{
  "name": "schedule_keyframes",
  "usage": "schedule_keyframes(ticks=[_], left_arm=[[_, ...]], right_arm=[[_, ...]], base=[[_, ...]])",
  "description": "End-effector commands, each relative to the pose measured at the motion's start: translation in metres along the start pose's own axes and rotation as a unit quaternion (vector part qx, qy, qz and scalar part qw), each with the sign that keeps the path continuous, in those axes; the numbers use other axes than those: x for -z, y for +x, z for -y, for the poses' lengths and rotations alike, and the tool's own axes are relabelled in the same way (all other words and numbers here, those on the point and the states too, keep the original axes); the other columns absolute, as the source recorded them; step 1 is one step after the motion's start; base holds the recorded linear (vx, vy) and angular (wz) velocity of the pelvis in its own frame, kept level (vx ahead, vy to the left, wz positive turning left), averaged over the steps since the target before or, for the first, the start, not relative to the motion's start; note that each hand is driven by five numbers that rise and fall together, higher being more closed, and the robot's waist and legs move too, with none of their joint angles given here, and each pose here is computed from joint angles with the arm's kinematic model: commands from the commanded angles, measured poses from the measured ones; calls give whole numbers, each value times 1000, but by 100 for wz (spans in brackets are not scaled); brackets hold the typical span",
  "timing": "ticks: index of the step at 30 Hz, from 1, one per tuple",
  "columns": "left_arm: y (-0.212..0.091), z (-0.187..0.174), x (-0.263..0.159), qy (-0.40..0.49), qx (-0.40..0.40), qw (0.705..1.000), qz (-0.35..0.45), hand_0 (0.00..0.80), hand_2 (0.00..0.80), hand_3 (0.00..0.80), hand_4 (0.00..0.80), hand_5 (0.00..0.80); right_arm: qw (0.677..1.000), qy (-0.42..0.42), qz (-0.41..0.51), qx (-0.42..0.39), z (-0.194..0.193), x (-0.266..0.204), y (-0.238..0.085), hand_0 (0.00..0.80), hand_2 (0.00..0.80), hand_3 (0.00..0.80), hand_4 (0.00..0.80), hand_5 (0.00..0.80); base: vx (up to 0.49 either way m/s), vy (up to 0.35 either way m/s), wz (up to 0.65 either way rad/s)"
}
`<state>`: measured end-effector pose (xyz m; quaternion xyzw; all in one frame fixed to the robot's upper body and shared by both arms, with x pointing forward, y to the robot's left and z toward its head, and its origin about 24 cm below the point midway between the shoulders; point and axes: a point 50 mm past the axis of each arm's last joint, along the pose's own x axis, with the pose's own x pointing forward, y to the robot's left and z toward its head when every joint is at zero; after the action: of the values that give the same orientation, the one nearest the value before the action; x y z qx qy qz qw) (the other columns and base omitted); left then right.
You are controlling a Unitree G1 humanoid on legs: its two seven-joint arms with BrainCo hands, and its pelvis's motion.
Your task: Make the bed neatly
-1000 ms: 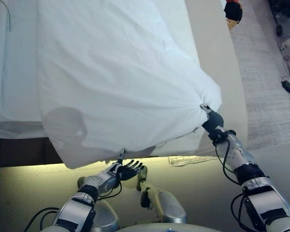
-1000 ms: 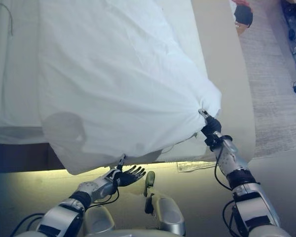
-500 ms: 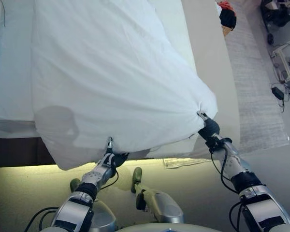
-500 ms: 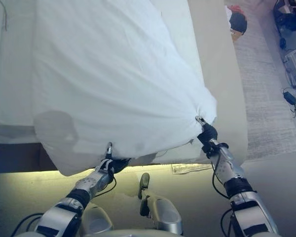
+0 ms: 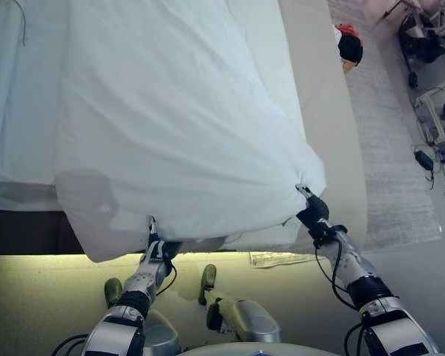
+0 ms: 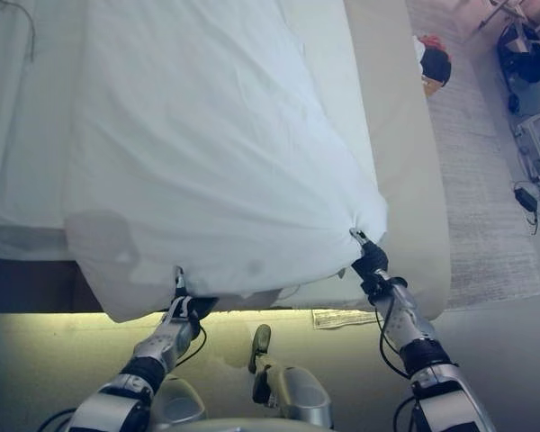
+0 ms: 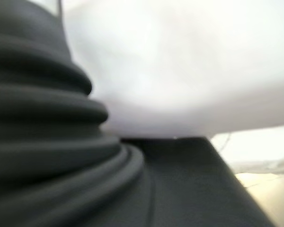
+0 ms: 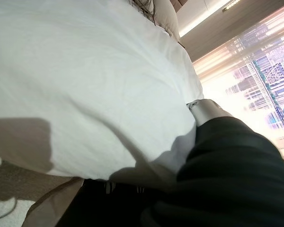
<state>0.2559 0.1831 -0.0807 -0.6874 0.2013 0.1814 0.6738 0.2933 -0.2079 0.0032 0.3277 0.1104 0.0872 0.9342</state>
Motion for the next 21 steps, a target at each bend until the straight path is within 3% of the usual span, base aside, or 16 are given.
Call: schedule_keyframes(ticks=[1,2,6,7,8,21], left_arm=[[2,9,-11,10,23,999,33,427,427,427,427,427],[2,10,-16,15,26,998,46,800,800,800,800,800],[-4,5,-32,25,25,996,80,800,800,800,800,800],[-5,4,-36,24,26,996,86,800,800,800,800,800],[-6,3,-39,26,27,995,92,800,800,800,800,800],[-31,-21,-87,42,9,985,166,800,800,800,800,800]], right_arm=[[996,-22,86,19,23,-42,-21,800,800,800,800,800],[996,-23,81,22,25,-40,-21,800,800,800,800,800],[997,-22,48,60,38,-28,-27,800,800,800,800,800],[997,-22,38,68,42,-24,-29,552,552,552,552,552],[996,-21,28,76,45,-21,-31,0,0,0,0,0],[981,-17,-112,158,85,24,-67,0,0,0,0,0]], base=[[27,63,3],[31,80,5],[37,86,14],[57,83,6],[41,76,3],[77,148,9]])
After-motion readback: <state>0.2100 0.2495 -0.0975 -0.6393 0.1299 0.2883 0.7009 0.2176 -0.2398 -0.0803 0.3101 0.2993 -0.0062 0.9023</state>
